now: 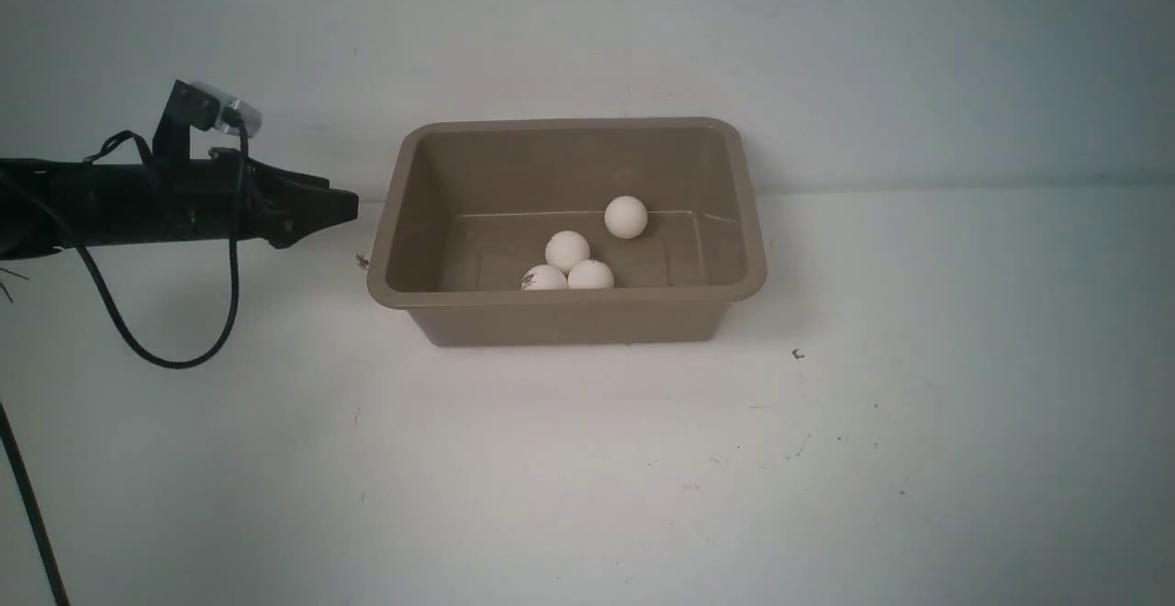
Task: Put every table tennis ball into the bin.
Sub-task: Use the left arm to clamp the table tennis ball closest to it
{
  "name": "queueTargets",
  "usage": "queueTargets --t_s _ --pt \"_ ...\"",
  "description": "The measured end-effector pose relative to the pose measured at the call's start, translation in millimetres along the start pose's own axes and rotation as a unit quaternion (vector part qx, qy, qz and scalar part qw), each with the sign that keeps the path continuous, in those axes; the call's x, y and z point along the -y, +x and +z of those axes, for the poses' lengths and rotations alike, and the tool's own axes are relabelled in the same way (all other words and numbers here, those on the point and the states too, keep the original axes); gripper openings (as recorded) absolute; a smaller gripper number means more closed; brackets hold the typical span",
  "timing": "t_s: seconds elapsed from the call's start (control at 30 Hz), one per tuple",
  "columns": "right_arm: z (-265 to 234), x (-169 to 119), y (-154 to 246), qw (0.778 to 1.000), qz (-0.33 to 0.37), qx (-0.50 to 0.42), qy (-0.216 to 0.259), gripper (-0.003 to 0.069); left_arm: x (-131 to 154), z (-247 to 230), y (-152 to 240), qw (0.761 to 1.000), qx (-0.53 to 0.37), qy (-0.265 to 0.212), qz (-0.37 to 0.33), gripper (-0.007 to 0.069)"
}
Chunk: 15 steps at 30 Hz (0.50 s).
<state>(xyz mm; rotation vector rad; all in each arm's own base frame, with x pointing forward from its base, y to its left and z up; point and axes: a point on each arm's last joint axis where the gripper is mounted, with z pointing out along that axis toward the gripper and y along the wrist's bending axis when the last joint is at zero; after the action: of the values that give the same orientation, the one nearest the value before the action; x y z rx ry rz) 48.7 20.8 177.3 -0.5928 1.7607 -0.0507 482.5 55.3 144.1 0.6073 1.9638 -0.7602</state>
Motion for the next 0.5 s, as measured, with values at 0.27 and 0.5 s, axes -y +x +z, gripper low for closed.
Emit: queueTargets --t_s 0.27,0.5 --pt "0 0 0 1.0 0.0 0.0 0.0 0.059 6 22 1 0.999 -0.035 -0.039 0.009 0.0426" --pt "0 0 0 1.0 0.0 0.0 0.0 0.059 8 31 2 0.996 -0.055 -0.063 0.023 0.0426"
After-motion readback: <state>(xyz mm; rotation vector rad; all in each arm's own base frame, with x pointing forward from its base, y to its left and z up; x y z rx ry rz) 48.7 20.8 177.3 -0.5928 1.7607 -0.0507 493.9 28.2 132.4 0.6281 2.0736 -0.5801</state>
